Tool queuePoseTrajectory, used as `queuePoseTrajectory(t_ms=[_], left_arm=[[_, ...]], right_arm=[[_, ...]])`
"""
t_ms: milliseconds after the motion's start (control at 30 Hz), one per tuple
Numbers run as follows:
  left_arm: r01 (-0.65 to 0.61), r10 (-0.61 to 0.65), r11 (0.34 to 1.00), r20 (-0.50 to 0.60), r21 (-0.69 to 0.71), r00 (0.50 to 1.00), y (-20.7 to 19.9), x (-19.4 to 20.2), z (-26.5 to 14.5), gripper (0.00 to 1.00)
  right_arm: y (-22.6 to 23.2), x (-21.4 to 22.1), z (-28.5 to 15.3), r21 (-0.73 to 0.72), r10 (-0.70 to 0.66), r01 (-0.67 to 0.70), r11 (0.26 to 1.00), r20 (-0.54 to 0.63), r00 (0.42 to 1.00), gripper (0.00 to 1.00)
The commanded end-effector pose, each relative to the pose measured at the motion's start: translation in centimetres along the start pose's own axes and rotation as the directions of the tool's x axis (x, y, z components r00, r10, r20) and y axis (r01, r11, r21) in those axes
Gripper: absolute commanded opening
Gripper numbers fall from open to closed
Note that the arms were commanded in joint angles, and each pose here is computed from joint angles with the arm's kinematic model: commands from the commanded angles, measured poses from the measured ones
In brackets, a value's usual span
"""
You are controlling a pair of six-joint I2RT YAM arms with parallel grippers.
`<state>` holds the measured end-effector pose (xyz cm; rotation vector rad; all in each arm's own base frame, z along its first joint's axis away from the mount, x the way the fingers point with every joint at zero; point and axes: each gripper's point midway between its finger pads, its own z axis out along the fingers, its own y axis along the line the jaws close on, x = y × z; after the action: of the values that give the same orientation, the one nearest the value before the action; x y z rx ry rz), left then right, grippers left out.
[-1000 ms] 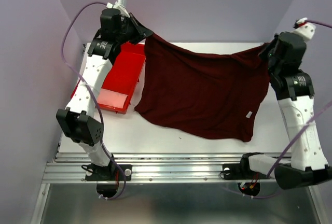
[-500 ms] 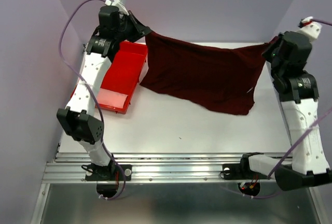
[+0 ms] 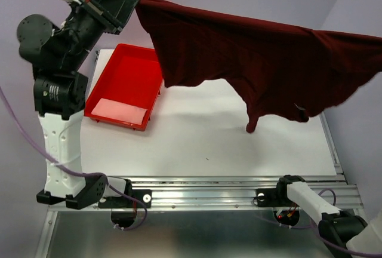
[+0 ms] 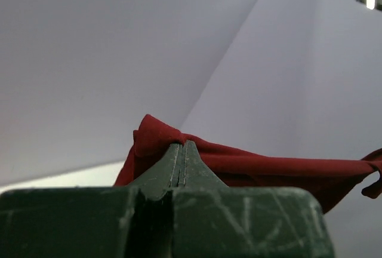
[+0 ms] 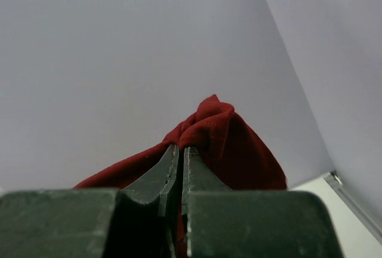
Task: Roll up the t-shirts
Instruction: Flatten out the T-shirt at the center of the board.
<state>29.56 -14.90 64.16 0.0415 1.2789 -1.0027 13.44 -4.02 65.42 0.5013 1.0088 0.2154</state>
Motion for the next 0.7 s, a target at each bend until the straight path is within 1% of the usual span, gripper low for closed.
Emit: queuePoseTrajectory(t_ms=[0, 100, 167, 267, 333, 433, 467, 500, 533, 567, 600, 667], left_arm=[[-0.114, 0.107, 0.993, 0.171, 0.033, 0.979, -4.1, -5.3, -3.4, 0.00], [-0.161, 0.149, 0.986, 0.232, 0.037, 0.961, -6.3, -7.0, -5.9, 0.00], [-0.177, 0.163, 0.984, 0.260, 0.031, 0.952, -7.2, -7.7, -7.1, 0.00], [-0.198, 0.188, 0.980, 0.271, 0.010, 0.944, -7.3, -8.1, -7.5, 0.00], [-0.195, 0.190, 0.981, 0.260, -0.007, 0.947, -6.4, -7.7, -6.9, 0.00], [-0.159, 0.162, 0.987, 0.187, -0.029, 0.969, -3.3, -5.3, -4.5, 0.00], [-0.127, 0.131, 0.991, 0.128, -0.037, 0.983, -1.4, -3.3, -3.2, 0.00], [-0.113, 0.117, 0.993, 0.099, -0.045, 0.988, 0.2, -2.1, -1.8, 0.00], [-0.085, 0.088, 0.994, 0.045, -0.074, 0.995, 2.6, 0.1, -0.6, 0.00], [-0.070, 0.071, 0.994, 0.007, -0.081, 0.997, 3.9, 1.6, 0.2, 0.00], [-0.054, 0.051, 0.993, -0.032, -0.107, 0.998, 6.1, 3.4, 1.7, 0.00], [-0.031, 0.016, 0.990, -0.113, -0.137, 0.994, 8.9, 7.3, 3.6, 0.00]], right_arm=[[0.4, -2.8, -1.9, -0.035, -0.012, 0.014, 0.999, 0.050, 0.999, 0.01], [0.3, -4.4, -3.8, -0.052, 0.010, -0.006, 0.999, 0.078, 0.997, 0.01], [0.1, -4.4, -4.5, -0.049, 0.022, -0.018, 0.999, 0.075, 0.997, 0.01], [-0.5, -4.3, -5.0, -0.024, 0.031, -0.029, 0.999, 0.064, 0.997, 0.01], [-1.7, -3.3, -5.0, 0.033, 0.019, -0.020, 0.999, 0.036, 0.999, 0.01], [-4.2, -0.2, -4.0, 0.162, -0.023, 0.030, 0.986, -0.042, 0.999, 0.01], [-5.9, 2.1, -3.4, 0.241, -0.057, 0.081, 0.967, -0.103, 0.993, 0.01], [-6.7, 3.3, -3.2, 0.283, -0.059, 0.094, 0.955, -0.131, 0.990, 0.01], [-7.6, 4.8, -3.0, 0.317, -0.068, 0.119, 0.941, -0.166, 0.984, 0.01], [-9.2, 7.7, -2.6, 0.368, -0.099, 0.185, 0.911, -0.241, 0.966, 0.01], [-9.9, 9.2, -2.6, 0.388, -0.103, 0.207, 0.898, -0.272, 0.957, 0.01], [-11.4, 12.2, -2.4, 0.423, -0.122, 0.270, 0.865, -0.344, 0.931, 0.01]])
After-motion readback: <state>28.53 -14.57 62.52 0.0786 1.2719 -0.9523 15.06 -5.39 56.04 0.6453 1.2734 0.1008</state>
